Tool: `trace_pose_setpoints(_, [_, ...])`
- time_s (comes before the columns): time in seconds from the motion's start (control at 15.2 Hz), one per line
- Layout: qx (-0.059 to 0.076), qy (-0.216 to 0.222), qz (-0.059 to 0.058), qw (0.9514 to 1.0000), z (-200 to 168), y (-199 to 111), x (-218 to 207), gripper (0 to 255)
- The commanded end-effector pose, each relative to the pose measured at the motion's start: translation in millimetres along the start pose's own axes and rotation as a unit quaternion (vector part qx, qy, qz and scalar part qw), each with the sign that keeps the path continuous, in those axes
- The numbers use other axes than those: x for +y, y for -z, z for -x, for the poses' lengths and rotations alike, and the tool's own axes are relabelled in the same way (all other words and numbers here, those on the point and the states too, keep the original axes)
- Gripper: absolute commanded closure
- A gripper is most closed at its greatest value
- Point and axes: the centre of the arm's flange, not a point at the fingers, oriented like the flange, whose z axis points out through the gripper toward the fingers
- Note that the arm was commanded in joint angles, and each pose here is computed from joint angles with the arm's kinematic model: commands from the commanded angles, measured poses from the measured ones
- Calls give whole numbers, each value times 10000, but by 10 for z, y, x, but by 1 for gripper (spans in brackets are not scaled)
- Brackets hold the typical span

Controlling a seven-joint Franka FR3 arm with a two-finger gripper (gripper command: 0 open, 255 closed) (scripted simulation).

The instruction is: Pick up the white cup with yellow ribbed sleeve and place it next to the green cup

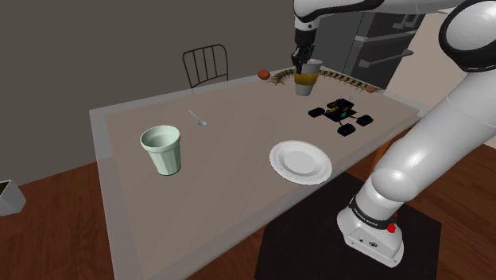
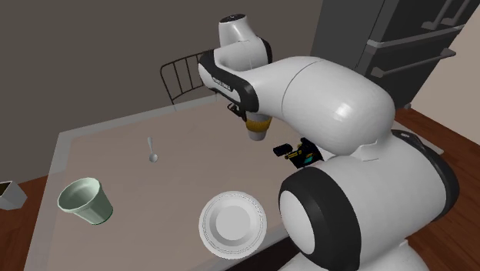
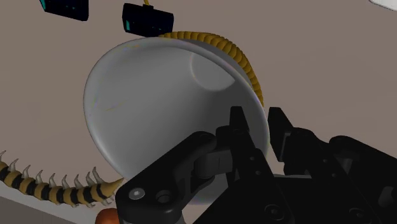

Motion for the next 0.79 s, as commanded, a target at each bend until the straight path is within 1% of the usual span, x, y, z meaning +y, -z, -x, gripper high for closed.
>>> trace_pose_setpoints(0.0, [2,0,0,10000,2,109,31,255])
trace_pose_setpoints(0.66, [2,0,0,10000,6,630,116,255])
trace_pose_setpoints(0.73, [3,0,0,10000,6,638,117,255])
